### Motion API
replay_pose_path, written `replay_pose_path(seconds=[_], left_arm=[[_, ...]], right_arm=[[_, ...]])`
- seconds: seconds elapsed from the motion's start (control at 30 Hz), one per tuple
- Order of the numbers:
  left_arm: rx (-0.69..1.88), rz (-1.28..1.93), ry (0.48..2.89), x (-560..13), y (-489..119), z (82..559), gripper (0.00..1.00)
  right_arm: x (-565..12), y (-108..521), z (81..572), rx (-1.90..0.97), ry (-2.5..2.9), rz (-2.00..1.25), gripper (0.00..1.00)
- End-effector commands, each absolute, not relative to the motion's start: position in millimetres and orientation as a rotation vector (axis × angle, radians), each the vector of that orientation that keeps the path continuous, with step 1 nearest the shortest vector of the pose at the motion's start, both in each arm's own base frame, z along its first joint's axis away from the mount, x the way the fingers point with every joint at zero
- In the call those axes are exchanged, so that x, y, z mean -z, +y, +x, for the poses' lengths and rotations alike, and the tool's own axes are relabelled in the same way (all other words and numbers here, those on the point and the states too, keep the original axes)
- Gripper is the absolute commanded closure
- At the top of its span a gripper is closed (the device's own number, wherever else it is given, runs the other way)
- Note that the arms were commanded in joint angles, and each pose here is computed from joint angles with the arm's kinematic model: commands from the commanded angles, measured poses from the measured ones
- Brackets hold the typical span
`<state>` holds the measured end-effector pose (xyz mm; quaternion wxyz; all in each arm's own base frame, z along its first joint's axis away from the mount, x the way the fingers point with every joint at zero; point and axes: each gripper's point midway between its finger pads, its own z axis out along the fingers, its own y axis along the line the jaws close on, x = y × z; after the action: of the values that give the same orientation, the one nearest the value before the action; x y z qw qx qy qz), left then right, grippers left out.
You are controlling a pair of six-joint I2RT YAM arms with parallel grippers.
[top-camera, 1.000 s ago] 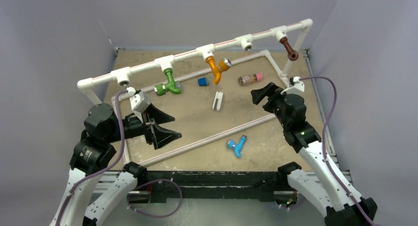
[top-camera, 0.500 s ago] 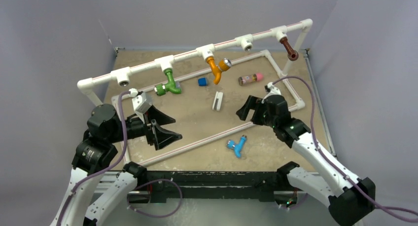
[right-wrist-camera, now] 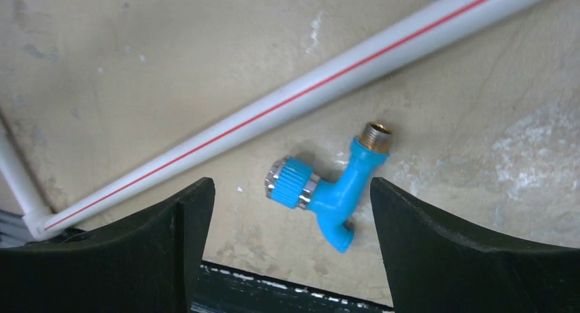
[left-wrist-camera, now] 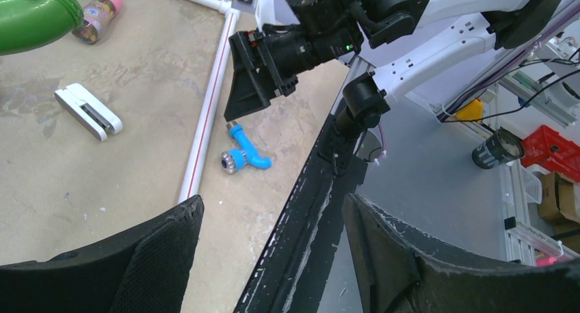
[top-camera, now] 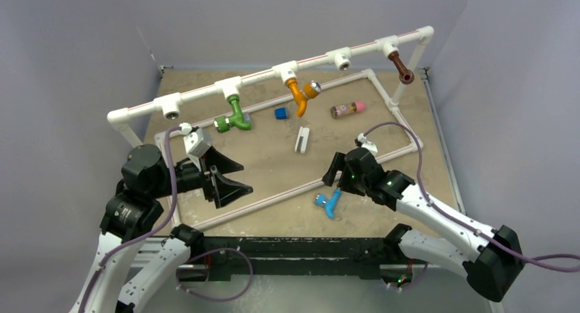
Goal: Install the water faucets
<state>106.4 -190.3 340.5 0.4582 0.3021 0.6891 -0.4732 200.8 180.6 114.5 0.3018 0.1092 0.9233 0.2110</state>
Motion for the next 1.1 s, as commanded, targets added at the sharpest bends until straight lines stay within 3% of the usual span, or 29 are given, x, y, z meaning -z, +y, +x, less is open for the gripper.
replay_pose_path(seconds=[0.0, 0.23, 0.37, 0.67, 0.77, 1.07], left_arm=[[1.166, 0.767, 1.671, -342.5, -190.7, 102.6, 0.26], [1.147, 0.775, 1.669, -339.4, -188.6, 98.1, 0.26], [1.141, 0.779, 1.672, -337.0, -188.5, 97.1, 0.26], [1.131, 0.791, 1.673, -332.7, -188.0, 94.1, 0.26], [1.128, 0.792, 1.674, -331.8, -187.8, 93.6, 0.26], [1.124, 0.797, 1.670, -331.2, -186.5, 90.4, 0.26]], right_arm=[[-87.4, 160.9, 193.9, -0.399, 2.486, 0.471, 0.17], [-63.2, 159.2, 188.3, -0.331, 2.519, 0.556, 0.26], [-49.8, 160.1, 184.5, -0.305, 2.546, 0.565, 0.40], [-22.6, 157.2, 174.6, -0.210, 2.605, 0.566, 0.43], [-20.3, 157.3, 176.1, -0.188, 2.606, 0.564, 0.50], [-12.5, 158.1, 180.2, -0.100, 2.616, 0.531, 0.57]])
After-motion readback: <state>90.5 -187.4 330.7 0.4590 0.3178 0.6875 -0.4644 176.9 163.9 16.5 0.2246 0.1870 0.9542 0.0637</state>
